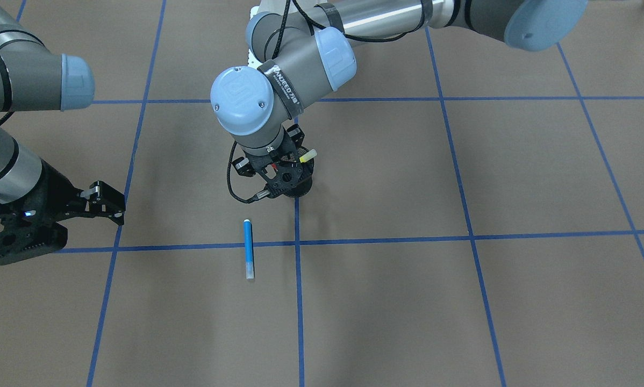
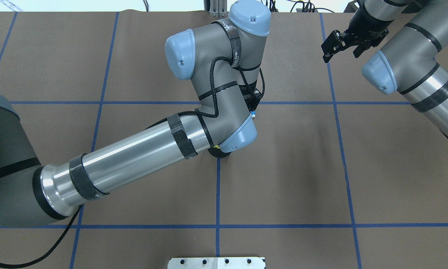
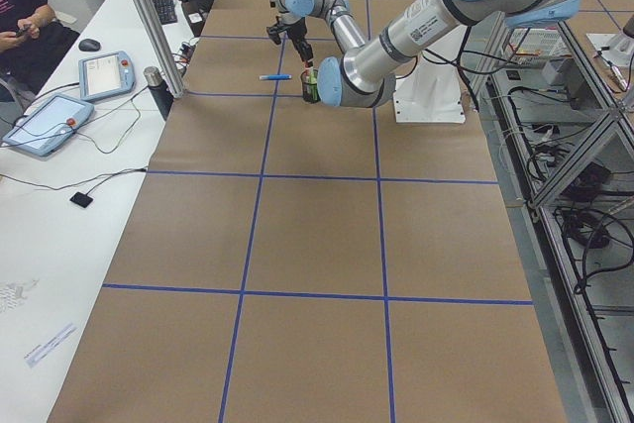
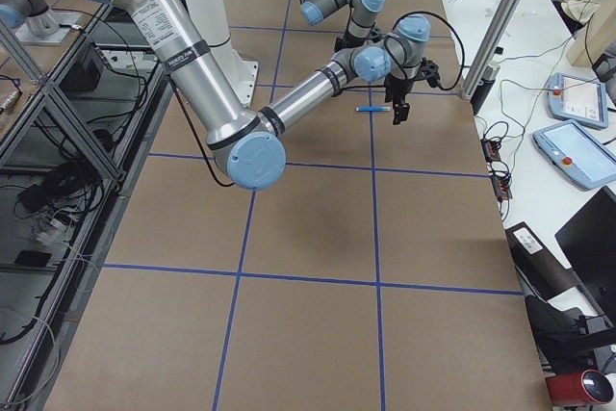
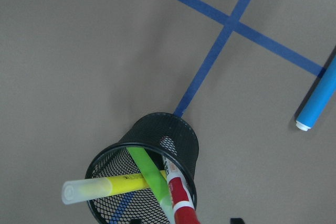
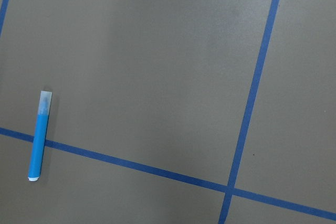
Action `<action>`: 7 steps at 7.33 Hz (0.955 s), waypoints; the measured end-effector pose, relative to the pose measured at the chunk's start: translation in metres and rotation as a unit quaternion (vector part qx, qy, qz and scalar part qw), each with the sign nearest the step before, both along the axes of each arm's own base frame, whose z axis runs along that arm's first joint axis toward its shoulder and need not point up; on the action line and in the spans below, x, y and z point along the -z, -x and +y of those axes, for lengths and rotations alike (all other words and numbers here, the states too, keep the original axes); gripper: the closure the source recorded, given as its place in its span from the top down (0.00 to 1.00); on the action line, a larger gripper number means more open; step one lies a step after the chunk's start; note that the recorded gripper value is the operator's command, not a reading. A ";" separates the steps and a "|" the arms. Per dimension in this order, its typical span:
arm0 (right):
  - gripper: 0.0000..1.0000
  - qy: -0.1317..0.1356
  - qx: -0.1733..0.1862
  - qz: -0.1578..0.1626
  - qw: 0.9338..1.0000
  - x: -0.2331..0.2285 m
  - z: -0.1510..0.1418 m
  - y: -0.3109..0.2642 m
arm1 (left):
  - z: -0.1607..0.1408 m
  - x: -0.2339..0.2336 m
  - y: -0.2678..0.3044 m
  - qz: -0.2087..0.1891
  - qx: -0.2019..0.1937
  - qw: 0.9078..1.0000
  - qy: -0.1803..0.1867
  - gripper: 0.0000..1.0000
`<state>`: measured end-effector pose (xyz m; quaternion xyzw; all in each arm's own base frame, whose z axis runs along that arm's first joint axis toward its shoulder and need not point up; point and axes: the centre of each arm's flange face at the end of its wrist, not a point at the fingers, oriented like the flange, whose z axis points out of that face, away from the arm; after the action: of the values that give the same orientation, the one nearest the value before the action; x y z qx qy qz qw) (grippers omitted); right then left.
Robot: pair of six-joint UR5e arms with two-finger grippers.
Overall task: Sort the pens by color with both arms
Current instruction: 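Lower the left gripper onto the red-capped white marker in the cup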
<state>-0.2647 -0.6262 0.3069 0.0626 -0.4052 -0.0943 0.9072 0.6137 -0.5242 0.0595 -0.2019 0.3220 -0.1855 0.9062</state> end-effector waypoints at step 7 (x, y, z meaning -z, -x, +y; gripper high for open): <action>0.98 0.001 0.000 0.001 1.000 -0.002 0.000 0.000 | 0.001 -0.007 -0.001 0.001 -0.011 1.000 -0.007 0.32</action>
<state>-0.2647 -0.6263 0.3090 0.0620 -0.4042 -0.0937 0.9077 0.6143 -0.5231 0.0663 -0.1993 0.3218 -0.1731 0.9093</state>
